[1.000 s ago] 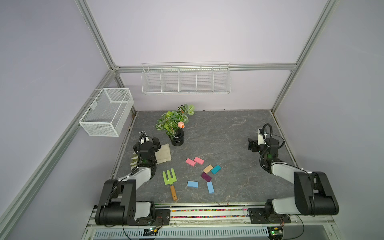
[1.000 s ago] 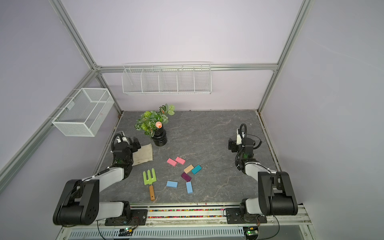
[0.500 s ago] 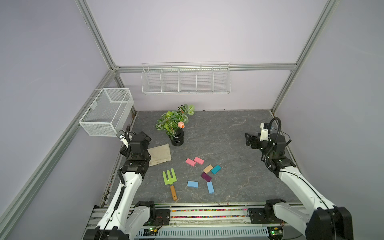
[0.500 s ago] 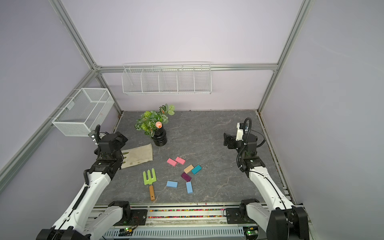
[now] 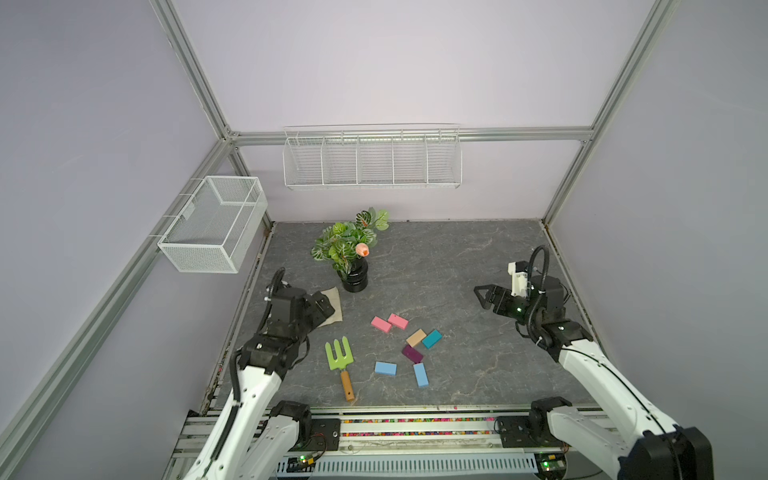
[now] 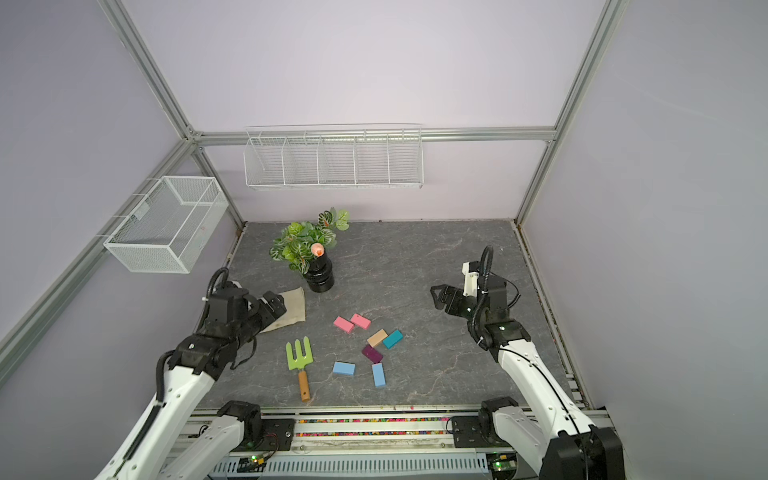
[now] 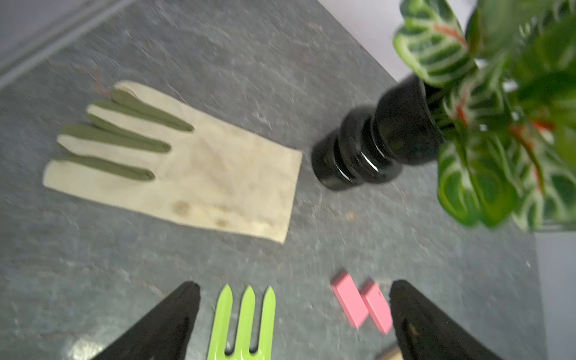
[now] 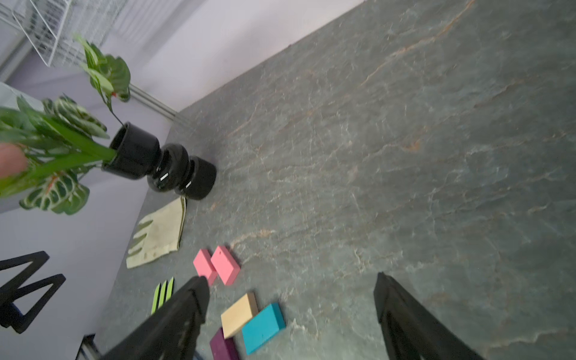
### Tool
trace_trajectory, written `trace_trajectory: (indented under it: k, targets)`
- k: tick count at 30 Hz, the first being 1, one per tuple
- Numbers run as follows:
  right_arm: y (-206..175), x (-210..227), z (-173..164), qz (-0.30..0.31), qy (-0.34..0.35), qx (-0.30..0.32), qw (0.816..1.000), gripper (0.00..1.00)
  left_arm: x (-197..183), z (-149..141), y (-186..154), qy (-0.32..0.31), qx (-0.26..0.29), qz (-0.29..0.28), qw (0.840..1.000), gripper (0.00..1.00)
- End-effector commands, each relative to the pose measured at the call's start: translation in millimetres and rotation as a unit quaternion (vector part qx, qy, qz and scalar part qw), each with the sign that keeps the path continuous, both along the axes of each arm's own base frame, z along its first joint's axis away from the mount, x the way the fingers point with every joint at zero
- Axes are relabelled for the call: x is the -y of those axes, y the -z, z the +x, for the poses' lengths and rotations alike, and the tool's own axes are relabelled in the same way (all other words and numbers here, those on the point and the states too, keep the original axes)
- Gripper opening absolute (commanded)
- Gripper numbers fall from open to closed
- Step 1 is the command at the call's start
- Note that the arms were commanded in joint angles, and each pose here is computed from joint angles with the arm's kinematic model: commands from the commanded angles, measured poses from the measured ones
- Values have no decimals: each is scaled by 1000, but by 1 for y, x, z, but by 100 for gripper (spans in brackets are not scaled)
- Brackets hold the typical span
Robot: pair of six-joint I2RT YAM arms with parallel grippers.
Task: Assemble the number 8 with building blocks
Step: Adjust the building block at the center of the board.
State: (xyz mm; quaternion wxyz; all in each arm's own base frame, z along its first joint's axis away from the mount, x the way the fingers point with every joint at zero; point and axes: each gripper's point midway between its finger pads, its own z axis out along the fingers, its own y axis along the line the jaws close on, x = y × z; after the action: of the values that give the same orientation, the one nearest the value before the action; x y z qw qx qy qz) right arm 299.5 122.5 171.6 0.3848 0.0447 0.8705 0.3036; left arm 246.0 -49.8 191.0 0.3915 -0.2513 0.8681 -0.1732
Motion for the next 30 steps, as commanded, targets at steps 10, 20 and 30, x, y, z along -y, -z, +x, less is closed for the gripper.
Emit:
trace_trajectory:
  k: [10,20,30]
  targets:
    - [43,-55,-59,-136,-109,-94,980,89,34,-55,30,77,-58,-94,991,100]
    - [72,-112,-47,-237,-154,-115,952,92,75,-50,42,109,-100,-24,989,100]
    - [90,-161,-30,-295,-198,-95,930,93,103,-38,63,131,-96,-5,987,100]
